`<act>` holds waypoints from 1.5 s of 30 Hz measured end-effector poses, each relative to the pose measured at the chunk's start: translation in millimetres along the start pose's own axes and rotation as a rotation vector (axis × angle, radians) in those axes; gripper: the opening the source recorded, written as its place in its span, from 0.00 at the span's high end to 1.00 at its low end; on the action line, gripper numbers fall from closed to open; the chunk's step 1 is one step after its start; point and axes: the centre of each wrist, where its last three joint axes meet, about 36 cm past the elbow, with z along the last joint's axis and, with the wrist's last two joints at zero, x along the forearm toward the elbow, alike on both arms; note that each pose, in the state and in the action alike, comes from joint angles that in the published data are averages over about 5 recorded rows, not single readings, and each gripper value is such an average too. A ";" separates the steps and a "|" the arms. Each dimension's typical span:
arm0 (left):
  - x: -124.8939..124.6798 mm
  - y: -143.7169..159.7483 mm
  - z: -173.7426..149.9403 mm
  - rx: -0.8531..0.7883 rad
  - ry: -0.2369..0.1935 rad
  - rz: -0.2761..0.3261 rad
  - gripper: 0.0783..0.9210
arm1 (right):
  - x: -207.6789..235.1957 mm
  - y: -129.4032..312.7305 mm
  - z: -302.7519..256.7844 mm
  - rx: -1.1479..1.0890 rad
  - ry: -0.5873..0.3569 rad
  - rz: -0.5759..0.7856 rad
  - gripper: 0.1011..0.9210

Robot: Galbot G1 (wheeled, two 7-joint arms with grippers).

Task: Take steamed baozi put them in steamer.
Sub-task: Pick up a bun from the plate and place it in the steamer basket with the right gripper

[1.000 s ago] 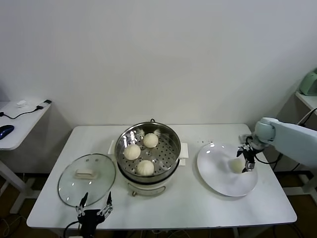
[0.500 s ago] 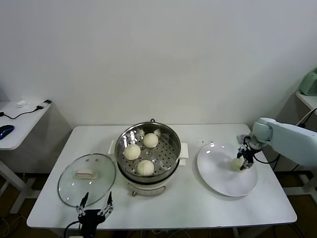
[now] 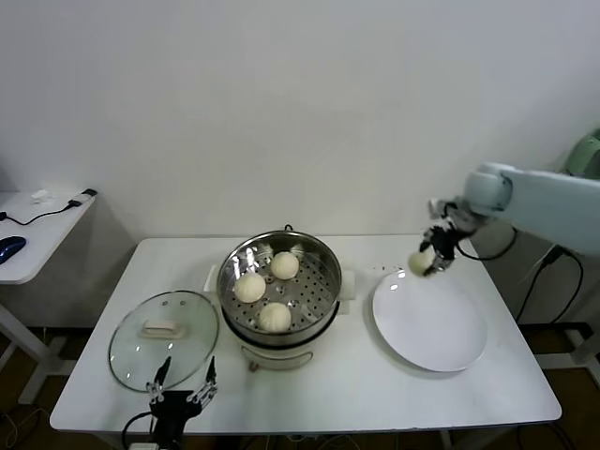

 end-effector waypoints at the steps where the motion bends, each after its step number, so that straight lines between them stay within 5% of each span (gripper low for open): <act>1: 0.0 -0.4 -0.7 0.000 -0.002 0.003 0.12 | 9.7 -1.7 -14.5 0.008 -0.016 0.007 0.38; 9: -1.9 -4.0 -4.9 0.003 -0.018 0.018 0.12 | 44.9 4.3 -129.8 0.078 -0.109 0.003 0.39; 18: -1.6 -2.9 -7.5 0.002 -0.029 0.016 0.12 | 8.6 23.4 -203.2 0.134 -0.085 -0.043 0.39; 37: -4.5 -2.8 -9.1 0.010 -0.040 0.017 0.12 | -82.0 40.4 -223.7 0.161 -0.013 -0.076 0.37; 45: -3.6 -2.5 -8.5 0.007 -0.036 0.019 0.12 | -88.3 39.6 -220.5 0.171 -0.013 -0.086 0.15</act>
